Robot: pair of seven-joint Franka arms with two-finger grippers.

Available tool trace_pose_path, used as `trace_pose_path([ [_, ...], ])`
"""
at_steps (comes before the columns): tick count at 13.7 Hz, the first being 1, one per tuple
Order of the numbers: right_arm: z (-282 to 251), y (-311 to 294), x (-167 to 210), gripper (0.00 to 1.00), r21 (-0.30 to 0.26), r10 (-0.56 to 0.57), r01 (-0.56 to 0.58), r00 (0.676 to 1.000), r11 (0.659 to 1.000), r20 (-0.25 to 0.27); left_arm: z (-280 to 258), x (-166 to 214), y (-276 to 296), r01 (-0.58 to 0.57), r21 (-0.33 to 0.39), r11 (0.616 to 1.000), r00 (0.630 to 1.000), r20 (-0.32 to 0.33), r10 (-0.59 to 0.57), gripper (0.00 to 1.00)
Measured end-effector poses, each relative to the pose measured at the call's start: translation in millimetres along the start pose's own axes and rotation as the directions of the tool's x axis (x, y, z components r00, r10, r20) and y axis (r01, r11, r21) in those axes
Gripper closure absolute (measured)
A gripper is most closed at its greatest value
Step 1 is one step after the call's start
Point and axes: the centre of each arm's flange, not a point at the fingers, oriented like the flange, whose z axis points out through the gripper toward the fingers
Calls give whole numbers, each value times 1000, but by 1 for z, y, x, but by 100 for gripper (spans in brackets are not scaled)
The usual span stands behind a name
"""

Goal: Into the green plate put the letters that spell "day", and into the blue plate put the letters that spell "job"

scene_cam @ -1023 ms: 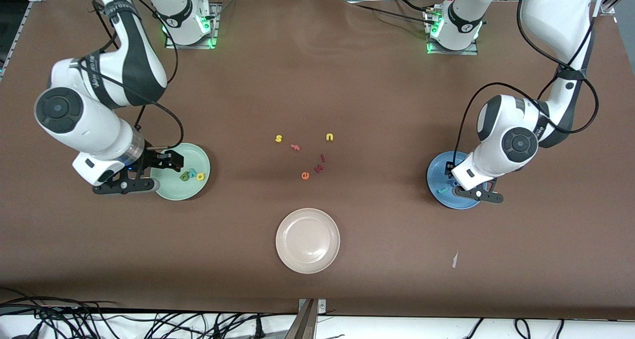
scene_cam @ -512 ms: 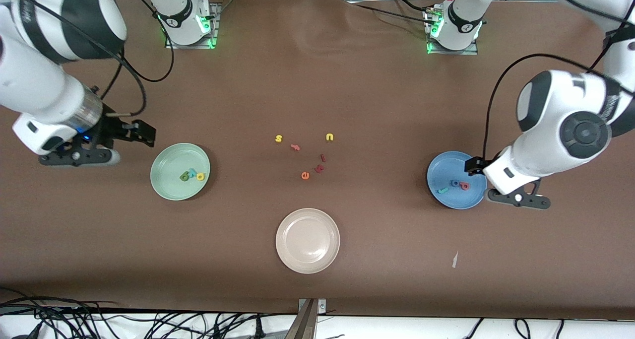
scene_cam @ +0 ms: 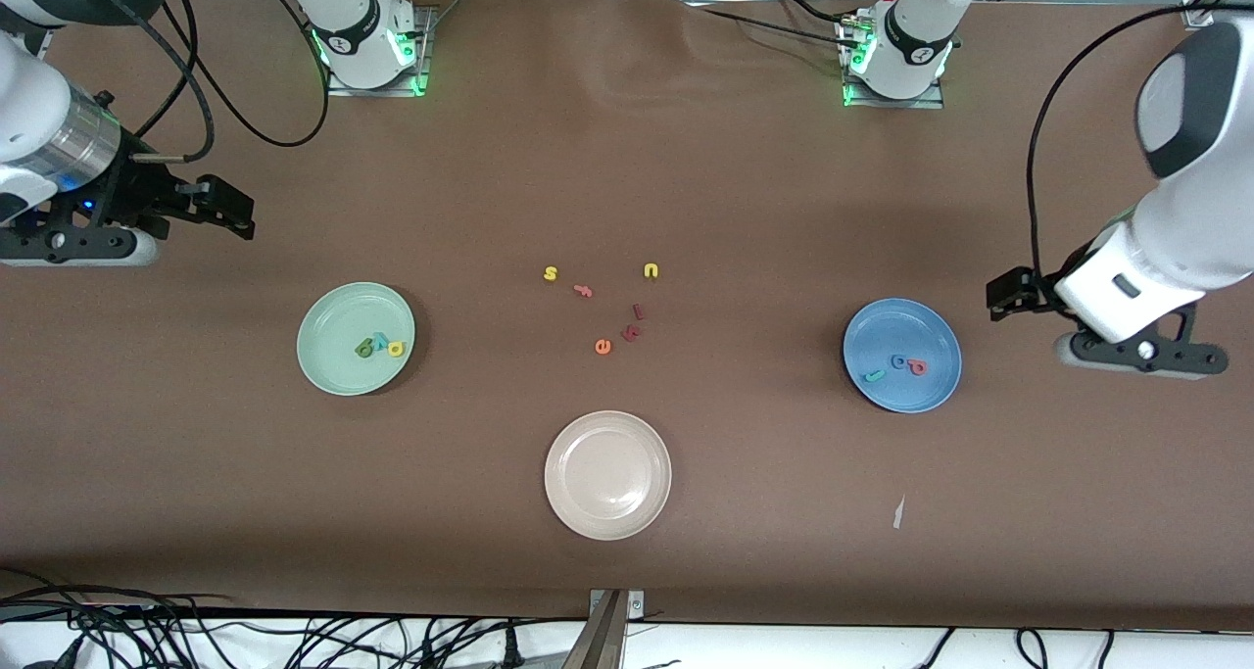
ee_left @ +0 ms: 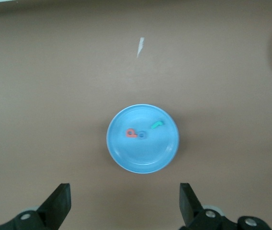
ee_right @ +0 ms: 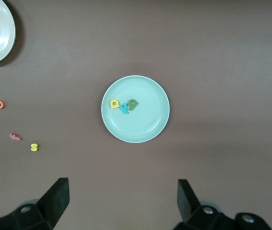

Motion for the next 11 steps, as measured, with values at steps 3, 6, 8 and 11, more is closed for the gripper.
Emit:
trace_pose_path([
  [3, -1, 0, -1, 0, -1, -1, 1, 1000, 1000, 8, -14, -13, -18, 34, -16, 999, 999, -11, -34, 0],
  [6, -1, -1, -2, 0, -1, -1, 1, 1000, 1000, 11, -12, -16, -21, 39, -15, 999, 999, -4, -39, 0],
  [8, -1, -1, -2, 0, -1, -1, 1, 1000, 1000, 11, -12, -16, -23, 42, -14, 999, 999, -2, -42, 0],
  [11, 0, -1, -2, 0, -1, -2, 2, 1000, 1000, 12, -12, -17, -24, 44, -13, 999, 999, 4, -44, 0],
])
